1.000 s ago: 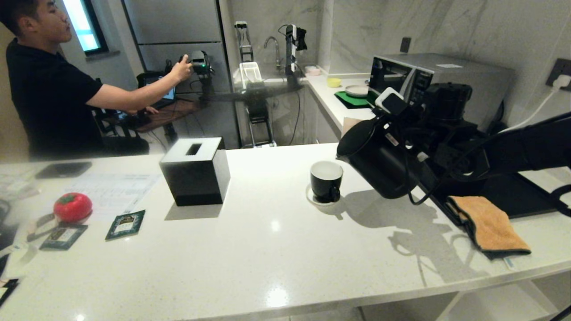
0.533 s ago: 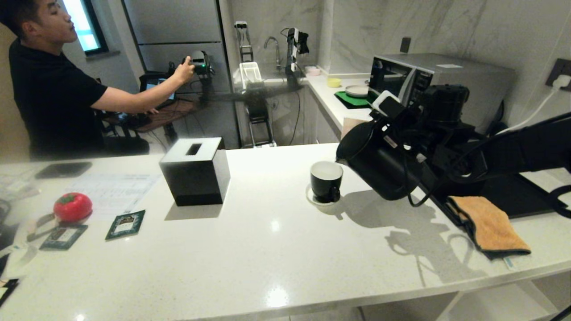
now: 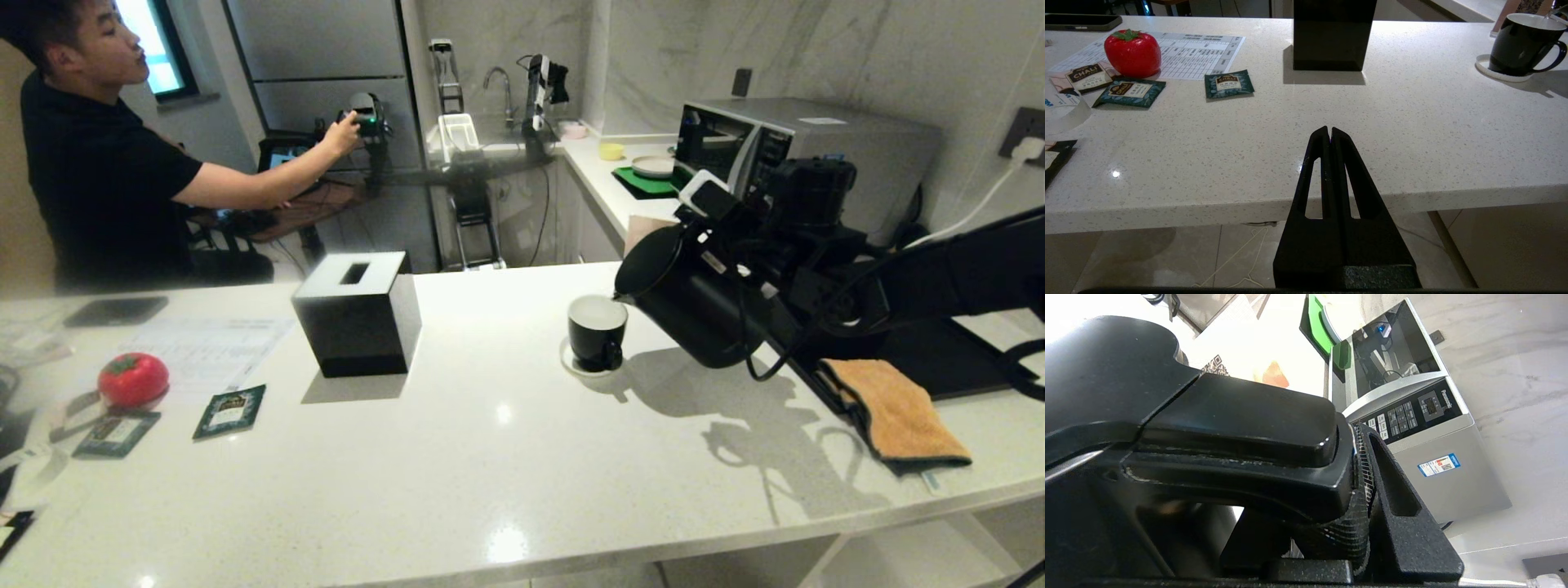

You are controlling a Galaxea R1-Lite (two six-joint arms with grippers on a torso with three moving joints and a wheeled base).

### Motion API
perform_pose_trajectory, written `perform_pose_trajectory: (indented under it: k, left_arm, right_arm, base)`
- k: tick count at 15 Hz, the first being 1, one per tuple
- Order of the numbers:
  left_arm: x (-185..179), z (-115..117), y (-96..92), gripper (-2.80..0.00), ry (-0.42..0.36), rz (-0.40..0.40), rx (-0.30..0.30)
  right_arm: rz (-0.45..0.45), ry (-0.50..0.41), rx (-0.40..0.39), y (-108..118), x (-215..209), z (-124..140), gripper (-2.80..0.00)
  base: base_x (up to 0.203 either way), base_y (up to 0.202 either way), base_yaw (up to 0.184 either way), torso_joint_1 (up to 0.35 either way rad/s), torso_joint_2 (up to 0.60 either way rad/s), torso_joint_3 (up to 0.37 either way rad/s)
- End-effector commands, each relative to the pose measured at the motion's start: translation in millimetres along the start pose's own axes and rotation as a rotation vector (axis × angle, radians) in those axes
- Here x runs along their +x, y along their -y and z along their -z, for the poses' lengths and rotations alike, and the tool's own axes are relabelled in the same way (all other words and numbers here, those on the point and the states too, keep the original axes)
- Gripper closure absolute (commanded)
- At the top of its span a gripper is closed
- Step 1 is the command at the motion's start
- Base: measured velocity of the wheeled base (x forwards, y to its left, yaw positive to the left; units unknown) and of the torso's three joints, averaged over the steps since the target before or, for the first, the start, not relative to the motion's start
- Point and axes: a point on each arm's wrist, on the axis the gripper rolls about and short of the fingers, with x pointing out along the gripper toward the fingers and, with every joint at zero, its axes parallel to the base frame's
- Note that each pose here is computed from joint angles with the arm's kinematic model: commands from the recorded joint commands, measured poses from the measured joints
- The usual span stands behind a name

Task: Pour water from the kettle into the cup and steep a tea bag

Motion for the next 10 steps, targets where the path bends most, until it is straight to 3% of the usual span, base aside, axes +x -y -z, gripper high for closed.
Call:
perform_pose_trajectory:
  k: [1, 10]
  left_arm:
    - [0.1, -0.1, 0.0, 0.0, -0.001, -0.001, -0.001]
    - [0.1, -0.1, 0.0, 0.0, -0.001, -0.001, -0.001]
  right_arm:
    - [0.003, 0.001, -0.012, -0.3, 0.3, 0.0, 0.0]
    - [-0.006, 0.035, -0.049, 2.7, 0.2, -2.7, 0.0]
  base:
    - [0.0, 0.0, 0.0, 0.0, 0.0, 0.0]
    - [0.0, 0.0, 0.0, 0.0, 0.0, 0.0]
